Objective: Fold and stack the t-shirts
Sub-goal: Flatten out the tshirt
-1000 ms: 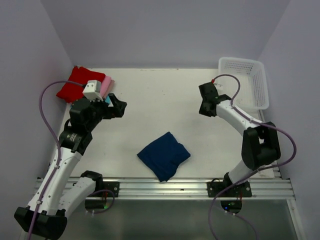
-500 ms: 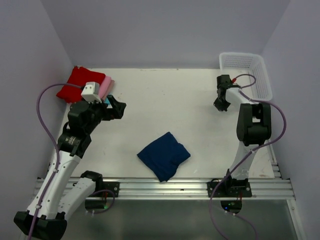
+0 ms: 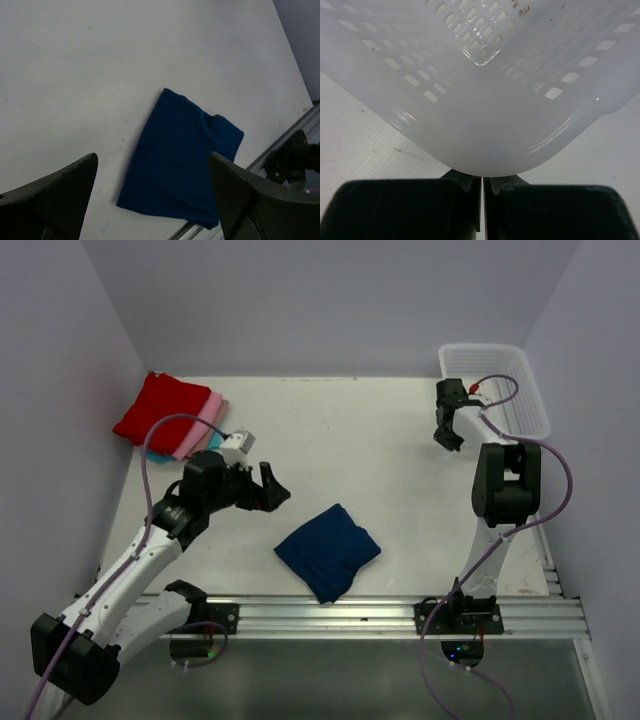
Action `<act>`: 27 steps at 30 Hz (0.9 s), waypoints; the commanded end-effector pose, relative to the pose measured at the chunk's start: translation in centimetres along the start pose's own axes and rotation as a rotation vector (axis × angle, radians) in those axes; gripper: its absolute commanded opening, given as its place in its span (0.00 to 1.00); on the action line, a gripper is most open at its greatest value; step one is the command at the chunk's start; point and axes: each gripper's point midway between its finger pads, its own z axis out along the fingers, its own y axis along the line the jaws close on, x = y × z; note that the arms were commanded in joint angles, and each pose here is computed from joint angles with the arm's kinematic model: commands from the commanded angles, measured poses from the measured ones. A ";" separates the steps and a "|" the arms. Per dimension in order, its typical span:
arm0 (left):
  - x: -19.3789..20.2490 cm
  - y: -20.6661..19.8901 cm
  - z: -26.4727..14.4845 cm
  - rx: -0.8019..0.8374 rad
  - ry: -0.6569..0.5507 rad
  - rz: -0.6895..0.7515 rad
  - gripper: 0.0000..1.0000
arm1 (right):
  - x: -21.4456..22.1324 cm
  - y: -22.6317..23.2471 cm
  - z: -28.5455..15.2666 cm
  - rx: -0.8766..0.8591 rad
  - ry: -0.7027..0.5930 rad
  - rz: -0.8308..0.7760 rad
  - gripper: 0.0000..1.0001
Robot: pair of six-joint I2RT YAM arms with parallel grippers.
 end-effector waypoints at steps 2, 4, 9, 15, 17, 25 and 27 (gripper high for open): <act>6.0 -5.7 -0.3 0.146 0.203 0.047 0.96 | -5.9 0.9 -1.4 -0.043 -0.165 0.021 0.00; 8.6 -7.5 -0.8 0.184 0.280 0.049 0.99 | -5.5 1.8 -1.6 -0.099 -0.140 -0.003 0.00; 17.2 -11.6 -2.6 0.210 0.509 0.168 1.00 | -2.6 4.9 -4.4 -0.350 -0.036 -0.060 0.01; 24.5 -10.6 -1.6 0.029 0.651 0.376 1.00 | 0.7 5.9 -11.4 -0.559 -0.072 -0.163 0.45; 25.0 -10.7 -0.9 -0.019 0.639 0.415 1.00 | 1.6 6.1 -13.7 -0.638 -0.096 -0.197 0.46; 22.4 -9.6 1.1 -0.176 0.482 0.456 1.00 | 5.2 2.0 -20.2 -0.800 -0.154 -0.253 0.42; 21.6 -10.0 1.5 -0.185 0.437 0.452 1.00 | 6.0 1.1 -20.2 -0.791 -0.141 -0.263 0.42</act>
